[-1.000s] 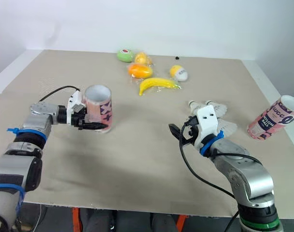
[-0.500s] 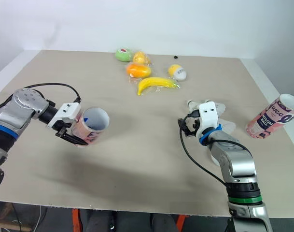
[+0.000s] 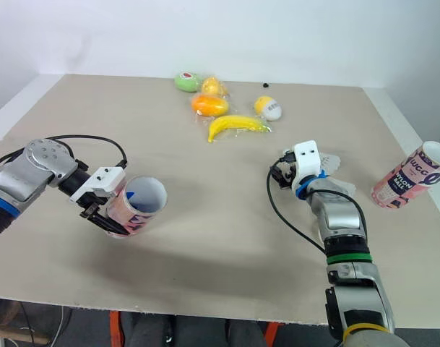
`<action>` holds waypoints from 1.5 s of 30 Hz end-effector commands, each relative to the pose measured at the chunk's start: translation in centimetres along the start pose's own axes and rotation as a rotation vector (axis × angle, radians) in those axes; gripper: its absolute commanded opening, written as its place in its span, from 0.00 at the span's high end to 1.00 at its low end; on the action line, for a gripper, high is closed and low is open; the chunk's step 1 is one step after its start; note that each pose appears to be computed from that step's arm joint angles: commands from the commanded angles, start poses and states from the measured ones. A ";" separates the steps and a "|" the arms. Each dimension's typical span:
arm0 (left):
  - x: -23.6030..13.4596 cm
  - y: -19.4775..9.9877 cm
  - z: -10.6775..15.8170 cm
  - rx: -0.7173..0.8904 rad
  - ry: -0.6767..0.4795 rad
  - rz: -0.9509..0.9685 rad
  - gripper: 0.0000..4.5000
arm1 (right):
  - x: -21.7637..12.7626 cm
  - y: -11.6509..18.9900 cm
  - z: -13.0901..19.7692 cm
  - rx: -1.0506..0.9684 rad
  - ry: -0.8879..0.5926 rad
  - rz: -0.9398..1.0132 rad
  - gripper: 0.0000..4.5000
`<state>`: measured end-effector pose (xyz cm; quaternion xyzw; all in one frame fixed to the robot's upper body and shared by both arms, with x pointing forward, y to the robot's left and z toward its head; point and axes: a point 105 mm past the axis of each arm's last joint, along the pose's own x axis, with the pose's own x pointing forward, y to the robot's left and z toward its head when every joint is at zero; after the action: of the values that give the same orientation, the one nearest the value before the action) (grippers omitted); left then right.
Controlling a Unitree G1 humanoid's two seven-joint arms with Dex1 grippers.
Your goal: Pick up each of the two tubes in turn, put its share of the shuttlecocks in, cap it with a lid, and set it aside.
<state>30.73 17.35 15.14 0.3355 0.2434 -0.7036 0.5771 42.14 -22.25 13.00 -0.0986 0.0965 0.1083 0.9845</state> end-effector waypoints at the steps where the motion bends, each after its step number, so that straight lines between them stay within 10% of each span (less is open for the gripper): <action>1: 0.8 -0.4 -0.6 -0.005 0.021 -0.034 0.35 | 0.1 0.1 1.7 -0.028 -0.065 0.011 0.56; 6: 1.3 -0.4 -0.7 -0.004 0.008 -0.036 0.35 | -0.2 0.5 1.6 -0.029 -0.068 0.026 0.99; 13: 1.9 -0.3 -0.9 -0.002 0.007 -0.046 0.35 | -3.5 5.3 6.2 -0.150 -0.236 0.270 0.99; 22: 2.8 0.7 -1.0 -0.005 0.022 -0.062 0.35 | -15.0 18.1 11.9 -0.622 -0.477 1.039 0.99; 38: 3.5 1.5 0.5 -0.001 -0.042 -0.069 0.35 | -11.0 21.3 11.7 -0.969 -0.323 1.151 0.99; 45: 3.6 2.1 1.0 0.017 -0.042 -0.062 0.35 | -13.1 21.8 16.0 -0.729 -0.472 1.287 0.42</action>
<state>32.54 14.78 14.39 0.3199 0.2286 -0.7170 0.5756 27.58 0.07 24.38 -0.3333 -0.0775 0.7063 0.6197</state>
